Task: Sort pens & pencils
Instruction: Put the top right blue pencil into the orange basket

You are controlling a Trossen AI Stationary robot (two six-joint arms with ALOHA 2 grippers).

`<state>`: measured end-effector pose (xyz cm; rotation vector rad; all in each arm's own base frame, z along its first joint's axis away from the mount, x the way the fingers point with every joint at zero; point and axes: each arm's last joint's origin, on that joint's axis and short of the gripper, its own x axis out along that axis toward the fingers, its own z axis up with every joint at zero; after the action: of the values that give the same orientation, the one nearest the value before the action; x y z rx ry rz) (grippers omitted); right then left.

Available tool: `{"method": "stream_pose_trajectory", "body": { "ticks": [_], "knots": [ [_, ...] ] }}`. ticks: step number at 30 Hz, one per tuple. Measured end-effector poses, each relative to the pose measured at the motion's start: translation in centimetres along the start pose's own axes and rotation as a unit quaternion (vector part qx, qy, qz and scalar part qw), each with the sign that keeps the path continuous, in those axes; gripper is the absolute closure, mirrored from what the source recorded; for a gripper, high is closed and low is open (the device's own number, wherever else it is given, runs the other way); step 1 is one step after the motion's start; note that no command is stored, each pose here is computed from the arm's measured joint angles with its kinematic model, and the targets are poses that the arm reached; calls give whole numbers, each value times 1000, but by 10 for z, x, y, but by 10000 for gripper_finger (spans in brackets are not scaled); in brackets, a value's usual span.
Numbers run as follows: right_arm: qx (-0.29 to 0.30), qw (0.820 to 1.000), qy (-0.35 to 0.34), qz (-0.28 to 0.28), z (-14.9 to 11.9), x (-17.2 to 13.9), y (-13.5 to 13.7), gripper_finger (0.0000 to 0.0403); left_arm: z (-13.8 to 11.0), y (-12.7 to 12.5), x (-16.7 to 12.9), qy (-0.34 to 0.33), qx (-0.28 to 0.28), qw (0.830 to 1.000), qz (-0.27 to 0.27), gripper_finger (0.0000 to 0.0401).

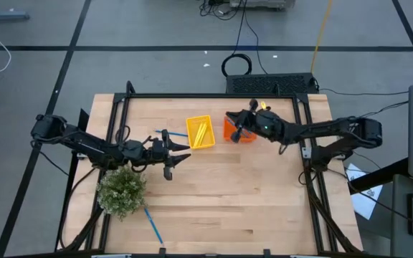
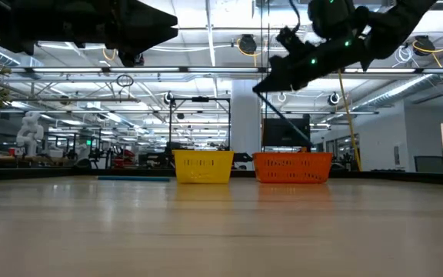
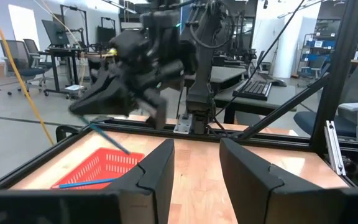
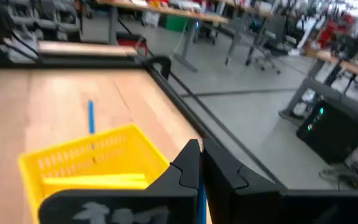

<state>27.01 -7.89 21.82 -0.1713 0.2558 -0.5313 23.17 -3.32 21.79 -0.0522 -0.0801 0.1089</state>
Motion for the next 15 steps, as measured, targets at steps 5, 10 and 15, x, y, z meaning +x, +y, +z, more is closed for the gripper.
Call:
{"method": "stream_pose_trajectory", "body": {
  "ticks": [5,10,15],
  "knots": [
    [12,999,33,-2,-17,12,-3,403,0,0,0,0,0,1000,0,267],
    [7,998,64,-3,-32,21,-1,403,0,0,0,0,0,1000,0,267],
    [10,997,79,-3,-37,22,0,403,-1,0,0,4,1,1000,0,267]
  ]
}}
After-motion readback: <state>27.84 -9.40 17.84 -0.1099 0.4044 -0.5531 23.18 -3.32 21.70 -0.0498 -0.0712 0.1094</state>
